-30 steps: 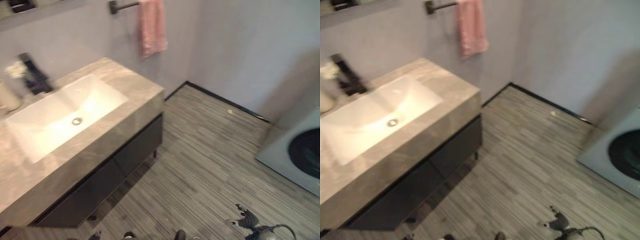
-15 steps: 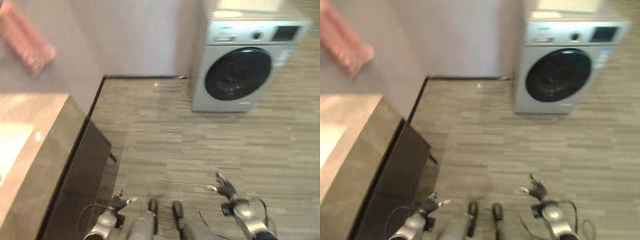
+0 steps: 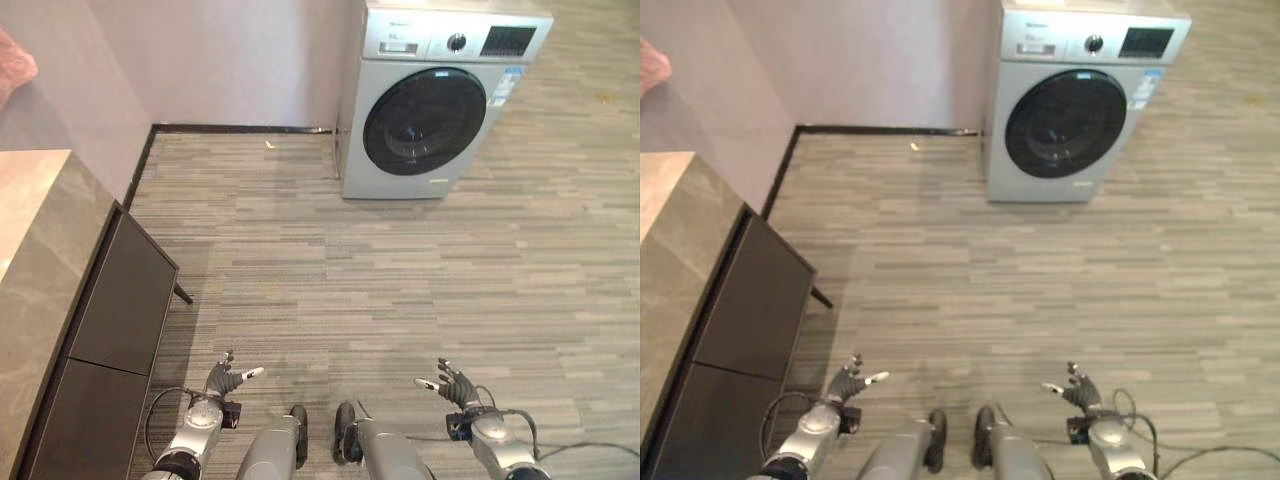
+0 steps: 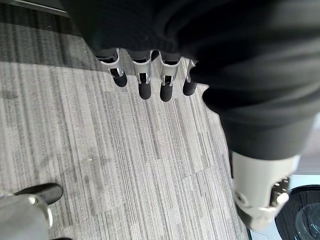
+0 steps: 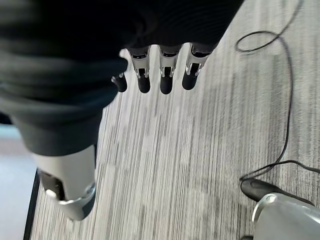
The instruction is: Put brush and paste in cup on sink, flatten towel.
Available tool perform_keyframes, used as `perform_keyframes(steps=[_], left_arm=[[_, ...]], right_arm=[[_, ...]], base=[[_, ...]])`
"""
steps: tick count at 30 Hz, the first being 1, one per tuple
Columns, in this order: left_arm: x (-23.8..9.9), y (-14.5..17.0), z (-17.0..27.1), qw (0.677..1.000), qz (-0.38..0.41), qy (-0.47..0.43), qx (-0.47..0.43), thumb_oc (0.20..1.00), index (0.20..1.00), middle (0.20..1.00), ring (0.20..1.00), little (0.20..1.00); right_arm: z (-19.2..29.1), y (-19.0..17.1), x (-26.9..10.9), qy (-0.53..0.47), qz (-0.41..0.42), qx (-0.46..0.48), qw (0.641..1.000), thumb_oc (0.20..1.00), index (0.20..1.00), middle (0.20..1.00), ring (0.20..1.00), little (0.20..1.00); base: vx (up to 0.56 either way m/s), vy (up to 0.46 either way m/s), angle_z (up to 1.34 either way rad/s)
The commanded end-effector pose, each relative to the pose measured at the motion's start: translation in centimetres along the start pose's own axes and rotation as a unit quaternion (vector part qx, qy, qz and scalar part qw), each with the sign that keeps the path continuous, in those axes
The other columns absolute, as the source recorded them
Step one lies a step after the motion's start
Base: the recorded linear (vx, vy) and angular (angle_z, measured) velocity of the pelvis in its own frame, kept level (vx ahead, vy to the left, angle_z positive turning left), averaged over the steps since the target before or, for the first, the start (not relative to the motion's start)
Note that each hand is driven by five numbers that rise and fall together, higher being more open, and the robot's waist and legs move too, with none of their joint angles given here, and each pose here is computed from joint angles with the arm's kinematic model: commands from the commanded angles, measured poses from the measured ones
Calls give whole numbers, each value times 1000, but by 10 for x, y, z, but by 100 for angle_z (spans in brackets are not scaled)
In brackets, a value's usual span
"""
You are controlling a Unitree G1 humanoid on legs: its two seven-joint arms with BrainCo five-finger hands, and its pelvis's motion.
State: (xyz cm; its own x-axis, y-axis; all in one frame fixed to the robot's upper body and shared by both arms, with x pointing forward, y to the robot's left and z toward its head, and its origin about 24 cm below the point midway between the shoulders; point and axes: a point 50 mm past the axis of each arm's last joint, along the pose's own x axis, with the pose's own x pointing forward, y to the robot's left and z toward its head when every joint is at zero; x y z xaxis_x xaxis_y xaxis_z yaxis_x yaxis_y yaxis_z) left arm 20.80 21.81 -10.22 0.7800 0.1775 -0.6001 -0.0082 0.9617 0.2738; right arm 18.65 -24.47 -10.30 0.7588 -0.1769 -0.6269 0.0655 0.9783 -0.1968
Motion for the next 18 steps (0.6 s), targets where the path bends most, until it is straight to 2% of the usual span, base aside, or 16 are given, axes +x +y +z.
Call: perform_keyframes(steps=[1,7,10,15,18], left_arm=[[3,7,14,999,15,-36,5,1000,1000,1000,1000,1000],[4,2,22,998,8,-55,19,1000,1000,1000,1000,1000],[4,1,27,998,16,-64,-5,1000,1000,1000,1000,1000],[4,-4,28,998,16,-65,-21,1000,1000,1000,1000,1000],[3,3,40,995,25,-94,-8,1000,1000,1000,1000,1000]], right_arm=[[8,-7,0,-26,-17,27,999,1000,1000,1000,1000,1000],[0,-11,-7,-23,-16,10,1000,1000,1000,1000,1000,1000],[-1,-13,-9,-30,-27,41,998,1000,1000,1000,1000,1000],[-12,-17,-11,-7,-44,34,998,1000,1000,1000,1000,1000],[4,-10,-6,-28,-30,22,999,1000,1000,1000,1000,1000]], base=[[59,-41,22],[49,-77,26],[-12,-19,65],[-5,10,15],[-38,120,2]])
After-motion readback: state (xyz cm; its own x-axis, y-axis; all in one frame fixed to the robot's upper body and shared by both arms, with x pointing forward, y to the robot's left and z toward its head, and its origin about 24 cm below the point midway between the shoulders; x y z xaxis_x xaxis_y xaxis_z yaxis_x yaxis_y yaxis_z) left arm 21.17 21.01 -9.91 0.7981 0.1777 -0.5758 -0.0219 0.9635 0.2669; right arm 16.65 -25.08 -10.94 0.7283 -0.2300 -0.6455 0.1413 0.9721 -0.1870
